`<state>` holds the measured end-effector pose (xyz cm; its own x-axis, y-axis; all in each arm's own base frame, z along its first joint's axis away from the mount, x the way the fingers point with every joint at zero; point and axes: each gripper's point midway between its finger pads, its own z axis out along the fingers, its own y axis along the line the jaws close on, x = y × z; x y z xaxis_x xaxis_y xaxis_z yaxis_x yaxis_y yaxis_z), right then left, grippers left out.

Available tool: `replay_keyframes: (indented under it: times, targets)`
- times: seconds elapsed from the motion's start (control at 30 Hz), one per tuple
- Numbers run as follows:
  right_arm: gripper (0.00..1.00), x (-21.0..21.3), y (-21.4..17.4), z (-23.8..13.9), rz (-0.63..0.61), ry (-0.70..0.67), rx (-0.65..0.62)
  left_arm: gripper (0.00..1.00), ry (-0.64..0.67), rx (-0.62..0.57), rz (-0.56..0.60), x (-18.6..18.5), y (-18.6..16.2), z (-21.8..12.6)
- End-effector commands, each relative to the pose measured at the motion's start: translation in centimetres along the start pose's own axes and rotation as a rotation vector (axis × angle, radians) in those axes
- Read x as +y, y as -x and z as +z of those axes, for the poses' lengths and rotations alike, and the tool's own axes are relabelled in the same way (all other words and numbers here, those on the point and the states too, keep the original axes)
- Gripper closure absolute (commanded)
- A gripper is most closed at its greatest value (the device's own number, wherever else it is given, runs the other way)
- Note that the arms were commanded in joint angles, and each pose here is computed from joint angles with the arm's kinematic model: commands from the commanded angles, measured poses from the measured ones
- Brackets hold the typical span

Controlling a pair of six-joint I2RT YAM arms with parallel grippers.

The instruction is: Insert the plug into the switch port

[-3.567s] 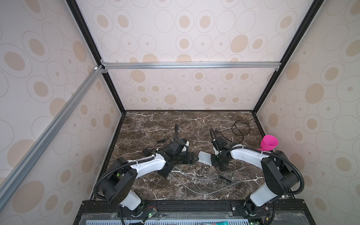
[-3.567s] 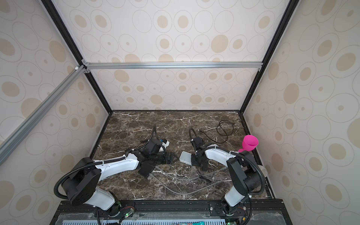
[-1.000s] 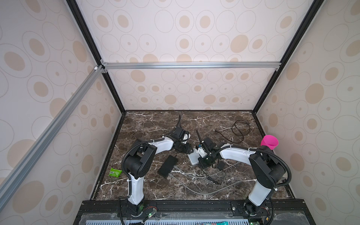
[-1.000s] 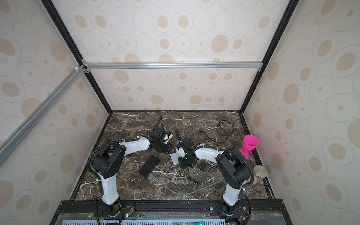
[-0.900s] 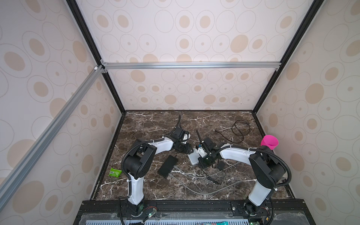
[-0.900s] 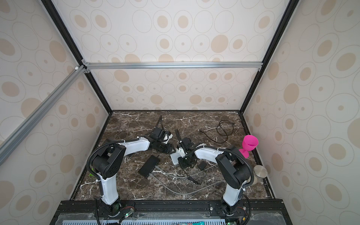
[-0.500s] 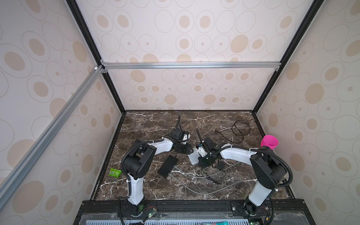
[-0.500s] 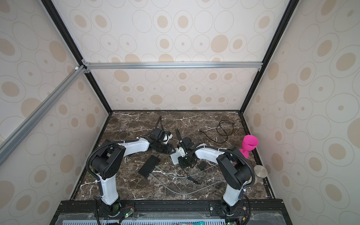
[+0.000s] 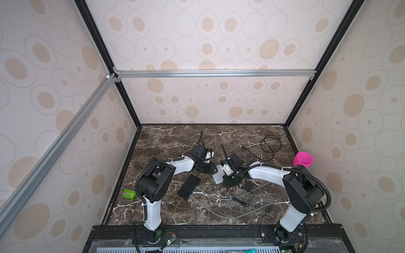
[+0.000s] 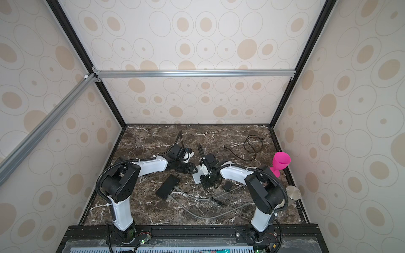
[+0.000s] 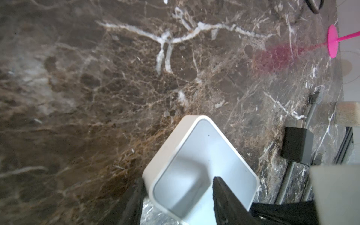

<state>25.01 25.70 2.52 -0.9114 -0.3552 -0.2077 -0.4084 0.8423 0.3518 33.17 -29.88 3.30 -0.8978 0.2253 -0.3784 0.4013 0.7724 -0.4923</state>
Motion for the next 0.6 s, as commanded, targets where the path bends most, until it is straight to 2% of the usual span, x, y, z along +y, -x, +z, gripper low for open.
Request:
replay_keyframes:
  times: [0.0,0.3,0.57]
  targets:
    - [1.0,0.0,1.1,0.4,0.021,0.005,-0.019,0.43,0.002,0.124,-0.043,-0.3,-4.3,1.0]
    - [1.0,-0.5,1.8,-0.1,0.034,-0.031,-0.059,0.43,0.014,0.185,-0.032,-0.6,-7.9,2.1]
    - [1.0,-1.5,1.5,-1.7,0.041,-0.093,-0.112,0.42,0.091,0.188,-0.013,0.4,-8.1,1.1]
